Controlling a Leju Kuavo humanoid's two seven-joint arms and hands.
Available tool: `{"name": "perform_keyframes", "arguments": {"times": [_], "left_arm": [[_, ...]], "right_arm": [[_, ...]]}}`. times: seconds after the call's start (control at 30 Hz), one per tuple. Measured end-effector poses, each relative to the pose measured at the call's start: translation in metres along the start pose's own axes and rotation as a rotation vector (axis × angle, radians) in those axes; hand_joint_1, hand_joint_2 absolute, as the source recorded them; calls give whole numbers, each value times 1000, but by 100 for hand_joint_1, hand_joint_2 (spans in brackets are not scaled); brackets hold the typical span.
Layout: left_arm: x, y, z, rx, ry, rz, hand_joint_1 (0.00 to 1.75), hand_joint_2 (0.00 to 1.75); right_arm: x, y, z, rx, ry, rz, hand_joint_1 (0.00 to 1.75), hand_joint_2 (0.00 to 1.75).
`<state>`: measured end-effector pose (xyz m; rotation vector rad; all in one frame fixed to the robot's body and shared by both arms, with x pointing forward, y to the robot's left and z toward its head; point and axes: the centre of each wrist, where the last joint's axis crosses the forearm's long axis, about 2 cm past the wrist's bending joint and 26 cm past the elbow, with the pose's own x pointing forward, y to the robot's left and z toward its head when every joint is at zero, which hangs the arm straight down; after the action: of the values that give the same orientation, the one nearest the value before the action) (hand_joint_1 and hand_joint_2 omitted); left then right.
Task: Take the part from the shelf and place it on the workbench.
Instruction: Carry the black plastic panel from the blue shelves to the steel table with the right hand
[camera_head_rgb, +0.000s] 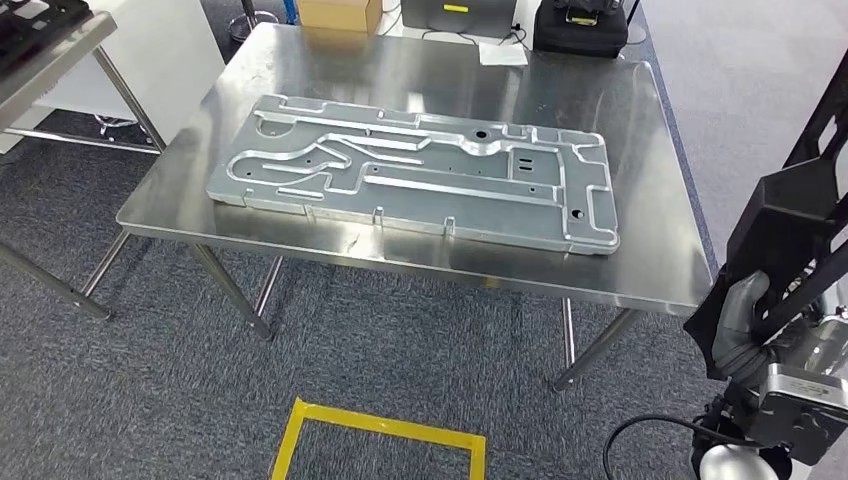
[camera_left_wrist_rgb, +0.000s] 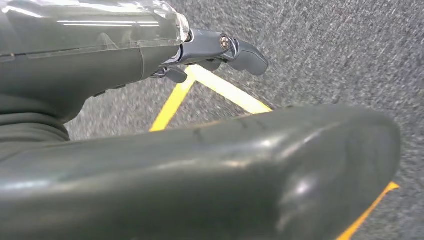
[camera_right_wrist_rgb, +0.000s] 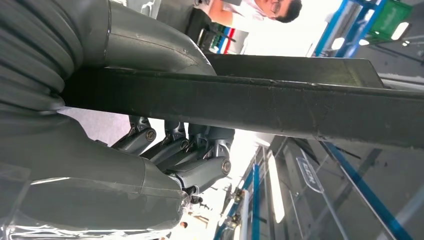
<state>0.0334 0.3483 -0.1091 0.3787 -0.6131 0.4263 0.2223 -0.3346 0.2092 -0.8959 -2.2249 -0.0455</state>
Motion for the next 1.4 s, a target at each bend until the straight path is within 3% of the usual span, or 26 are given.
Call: {"name": "perform_keyframes", "arguments": {"times": [0.37,1.2,1.27,1.4], "left_arm": [[2,-7,0,-9,3,17,0,0],[1,-8,1,-3,7,11,0,0],[2,-8,1,-15,3,-2,0,0],[5,-10,-1,-55,-5,-35,0,0]], "right_arm": [[-7,-17,9,22,24,40,175,175],[-11,-21,6,69,5,90,175,175],[-14,-15,-7,65,4,142,175,175],[-31,5,-58,75,-7,319,175,175]]}}
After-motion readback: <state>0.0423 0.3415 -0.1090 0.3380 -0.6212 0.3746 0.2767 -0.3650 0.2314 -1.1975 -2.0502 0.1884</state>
